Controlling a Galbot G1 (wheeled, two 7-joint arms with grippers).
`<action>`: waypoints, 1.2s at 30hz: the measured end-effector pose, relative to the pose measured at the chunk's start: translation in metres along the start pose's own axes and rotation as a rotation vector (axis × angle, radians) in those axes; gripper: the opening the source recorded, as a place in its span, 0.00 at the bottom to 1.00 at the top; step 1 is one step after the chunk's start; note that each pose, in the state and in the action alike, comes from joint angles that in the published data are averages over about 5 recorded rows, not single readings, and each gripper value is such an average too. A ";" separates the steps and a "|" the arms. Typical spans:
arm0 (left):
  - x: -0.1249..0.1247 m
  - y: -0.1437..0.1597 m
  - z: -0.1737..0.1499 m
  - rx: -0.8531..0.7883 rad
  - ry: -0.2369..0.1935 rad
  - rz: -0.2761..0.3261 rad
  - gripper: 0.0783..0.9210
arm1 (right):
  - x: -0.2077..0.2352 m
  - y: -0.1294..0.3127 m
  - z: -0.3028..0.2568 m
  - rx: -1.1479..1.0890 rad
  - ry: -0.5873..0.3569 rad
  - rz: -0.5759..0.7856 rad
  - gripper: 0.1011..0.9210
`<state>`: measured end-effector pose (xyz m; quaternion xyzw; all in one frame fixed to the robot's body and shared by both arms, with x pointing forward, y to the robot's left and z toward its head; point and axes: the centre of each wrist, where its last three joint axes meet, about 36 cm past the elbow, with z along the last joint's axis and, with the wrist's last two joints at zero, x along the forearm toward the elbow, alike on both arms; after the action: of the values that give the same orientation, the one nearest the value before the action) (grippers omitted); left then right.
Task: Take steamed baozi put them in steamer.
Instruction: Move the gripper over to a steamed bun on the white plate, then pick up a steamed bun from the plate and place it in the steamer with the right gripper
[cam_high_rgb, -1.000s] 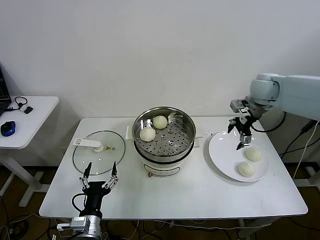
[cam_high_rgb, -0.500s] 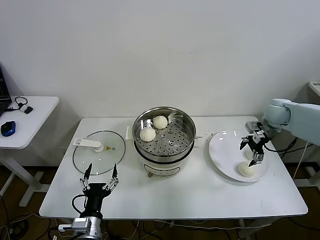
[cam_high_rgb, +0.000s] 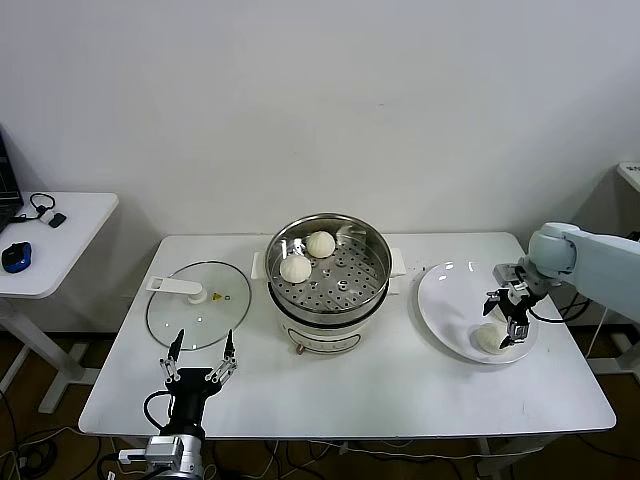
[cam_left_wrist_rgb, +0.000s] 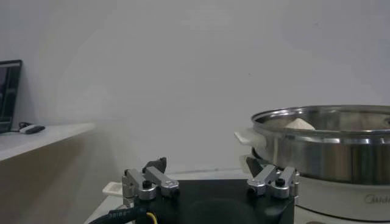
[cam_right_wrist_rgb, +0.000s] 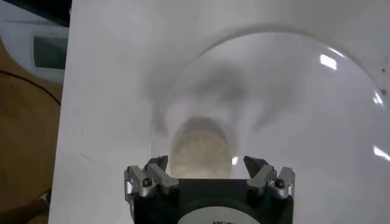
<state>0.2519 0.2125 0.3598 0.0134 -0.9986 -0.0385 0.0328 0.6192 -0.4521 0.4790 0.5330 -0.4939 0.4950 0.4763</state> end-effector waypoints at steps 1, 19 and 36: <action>0.000 0.000 0.000 0.000 0.000 0.000 0.88 | -0.002 0.000 0.001 -0.001 0.001 -0.001 0.88; -0.001 -0.001 -0.002 0.000 -0.006 0.001 0.88 | -0.013 0.000 0.001 -0.010 0.007 -0.008 0.65; -0.002 -0.003 -0.005 0.007 -0.012 0.008 0.88 | 0.065 -0.017 -0.054 0.125 -0.032 0.044 0.64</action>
<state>0.2544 0.2092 0.3639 0.0092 -0.9990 -0.0352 0.0271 0.6349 -0.4008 0.5463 0.5589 -0.4809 0.5267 0.4231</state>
